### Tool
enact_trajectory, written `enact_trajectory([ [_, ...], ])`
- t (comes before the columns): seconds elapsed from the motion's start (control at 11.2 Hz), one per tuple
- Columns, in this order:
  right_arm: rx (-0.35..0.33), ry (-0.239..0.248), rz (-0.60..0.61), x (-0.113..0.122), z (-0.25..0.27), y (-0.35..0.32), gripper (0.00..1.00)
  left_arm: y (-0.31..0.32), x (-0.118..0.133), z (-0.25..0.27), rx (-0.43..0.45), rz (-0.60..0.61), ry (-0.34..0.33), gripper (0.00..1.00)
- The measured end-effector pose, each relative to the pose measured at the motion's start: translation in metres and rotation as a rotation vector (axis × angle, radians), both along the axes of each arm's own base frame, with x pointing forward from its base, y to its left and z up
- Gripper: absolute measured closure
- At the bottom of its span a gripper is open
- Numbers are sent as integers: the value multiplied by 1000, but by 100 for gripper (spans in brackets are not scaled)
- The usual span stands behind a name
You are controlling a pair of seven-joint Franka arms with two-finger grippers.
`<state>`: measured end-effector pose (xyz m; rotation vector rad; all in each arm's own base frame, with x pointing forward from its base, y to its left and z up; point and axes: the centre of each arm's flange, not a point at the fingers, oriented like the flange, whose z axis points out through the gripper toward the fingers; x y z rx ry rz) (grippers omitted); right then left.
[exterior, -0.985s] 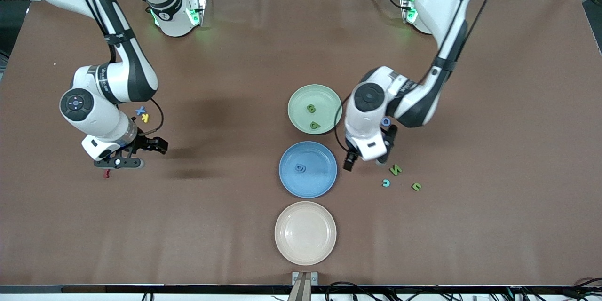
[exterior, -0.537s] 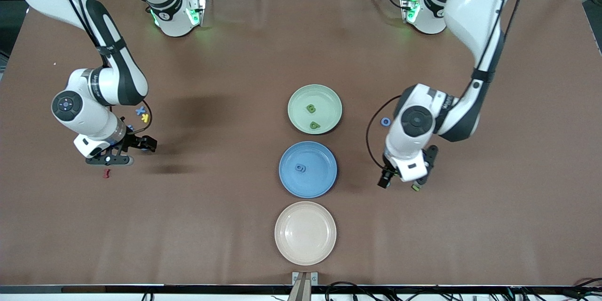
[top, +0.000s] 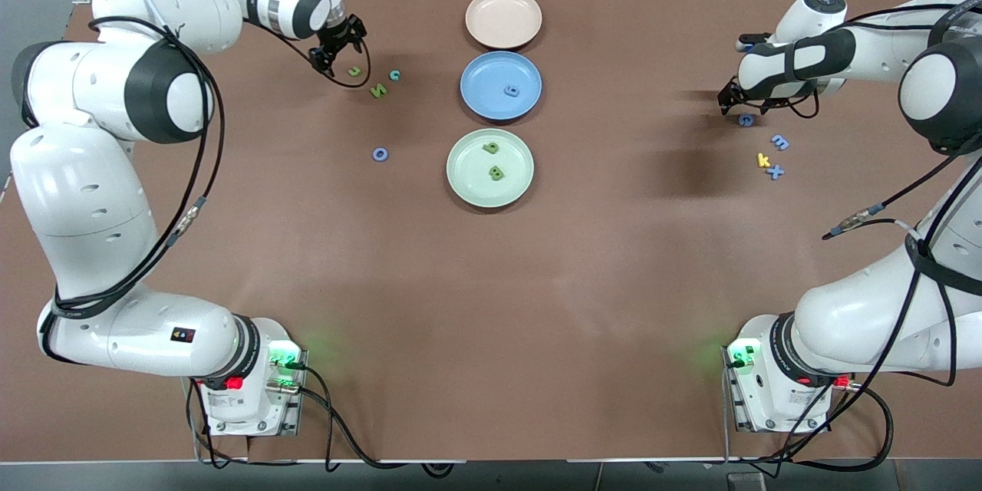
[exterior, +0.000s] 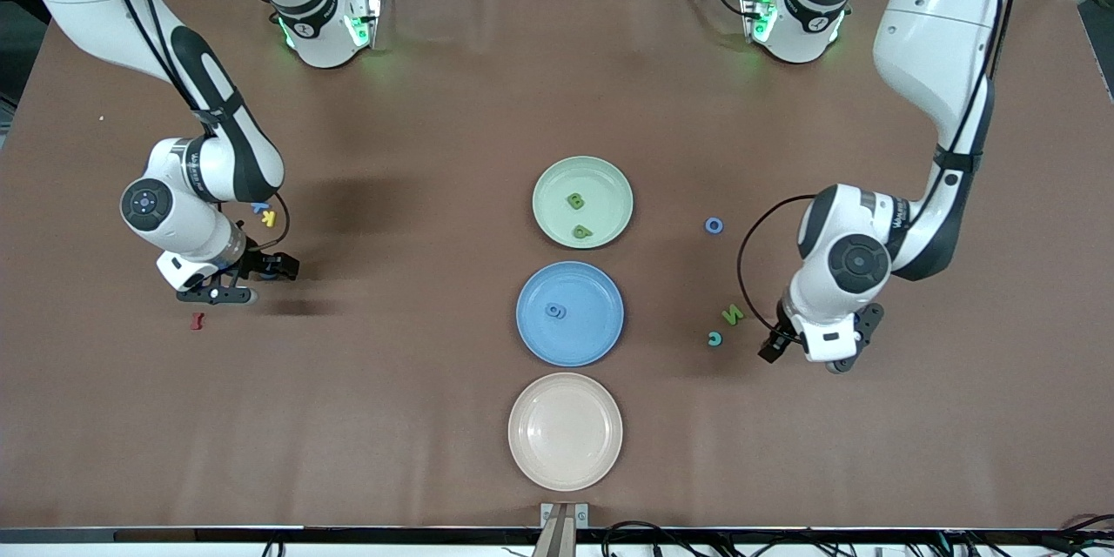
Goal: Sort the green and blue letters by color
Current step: 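Grasp the blue c with the right gripper while the left gripper reaches green u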
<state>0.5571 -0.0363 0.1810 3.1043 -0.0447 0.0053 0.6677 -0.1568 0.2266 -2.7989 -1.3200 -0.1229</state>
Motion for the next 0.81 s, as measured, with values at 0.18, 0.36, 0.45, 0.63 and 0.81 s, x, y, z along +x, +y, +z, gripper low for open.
enact_trajectory([
  [0.18, 4, 3, -11, -4, -9, -4, 0, 17, 3, -8, -24, -25, 23, 0],
  [0.36, 10, -2, -20, -6, -13, -4, 4, 16, 3, -8, -38, -38, 42, 0],
  [0.45, 12, -3, -21, -8, -15, -3, 16, 13, 5, -8, -35, -39, 65, 0],
  [0.63, 12, -15, -19, -6, -11, -2, 44, 11, 12, -13, -26, -39, 102, 0],
  [0.81, 12, -17, -21, -6, -5, -3, 64, 12, 15, -23, -25, -37, 112, 0],
])
